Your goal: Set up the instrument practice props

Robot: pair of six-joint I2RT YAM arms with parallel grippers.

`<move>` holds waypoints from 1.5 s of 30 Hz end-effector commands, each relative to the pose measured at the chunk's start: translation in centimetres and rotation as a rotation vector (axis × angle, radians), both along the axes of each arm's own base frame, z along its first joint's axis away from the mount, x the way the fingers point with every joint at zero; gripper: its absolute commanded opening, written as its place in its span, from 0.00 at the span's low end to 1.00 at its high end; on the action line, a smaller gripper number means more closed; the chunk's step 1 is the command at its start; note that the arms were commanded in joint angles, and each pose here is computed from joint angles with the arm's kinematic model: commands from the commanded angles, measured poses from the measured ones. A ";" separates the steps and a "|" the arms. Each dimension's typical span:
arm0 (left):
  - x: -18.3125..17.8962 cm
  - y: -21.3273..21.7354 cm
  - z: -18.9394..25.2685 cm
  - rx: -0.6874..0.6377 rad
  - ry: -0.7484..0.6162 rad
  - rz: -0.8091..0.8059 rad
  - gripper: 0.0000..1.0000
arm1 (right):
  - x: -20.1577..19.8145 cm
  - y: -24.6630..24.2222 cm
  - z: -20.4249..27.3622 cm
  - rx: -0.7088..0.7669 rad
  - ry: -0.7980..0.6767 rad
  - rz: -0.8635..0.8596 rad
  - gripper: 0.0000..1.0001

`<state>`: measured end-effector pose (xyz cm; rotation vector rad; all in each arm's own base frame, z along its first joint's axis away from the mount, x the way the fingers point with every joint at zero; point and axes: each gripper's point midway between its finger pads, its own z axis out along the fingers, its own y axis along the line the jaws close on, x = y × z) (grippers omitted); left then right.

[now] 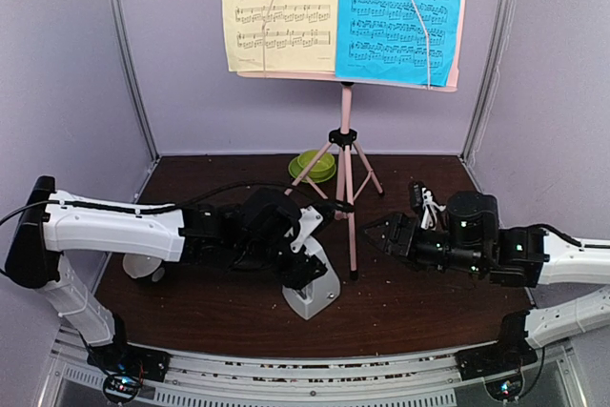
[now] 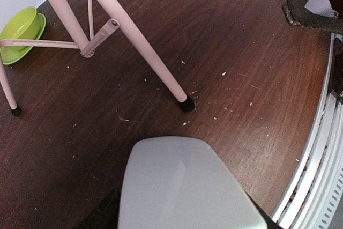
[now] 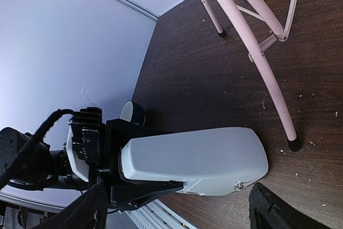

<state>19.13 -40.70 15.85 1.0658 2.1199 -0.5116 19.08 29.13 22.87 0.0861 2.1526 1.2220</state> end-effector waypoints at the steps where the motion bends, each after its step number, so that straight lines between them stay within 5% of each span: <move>1: 0.8 -2.2 4.8 -0.172 -0.063 -0.021 0.64 | 0.7 -0.1 1.6 -0.015 -0.050 -0.016 0.92; 4: 0.6 -1.9 5.1 -0.183 -0.069 -0.022 0.86 | 0.7 0.5 1.4 -0.023 -0.045 -0.001 0.94; 9: 0.3 -1.1 5.7 -0.201 -0.077 -0.023 0.92 | 0.8 1.3 1.5 -0.019 -0.046 0.022 0.94; 19: -1.3 3.1 6.5 -0.339 -0.121 0.018 0.78 | 1.0 4.7 2.5 -0.055 -0.072 0.115 0.85; 31: -1.2 1.4 6.6 -0.357 -0.192 -0.043 0.68 | 0.7 8.5 -0.3 -0.015 0.005 0.211 0.64; 45: -1.2 0.9 5.6 -0.331 -0.183 -0.060 0.49 | 0.9 9.7 -2.6 -0.003 0.062 0.216 0.59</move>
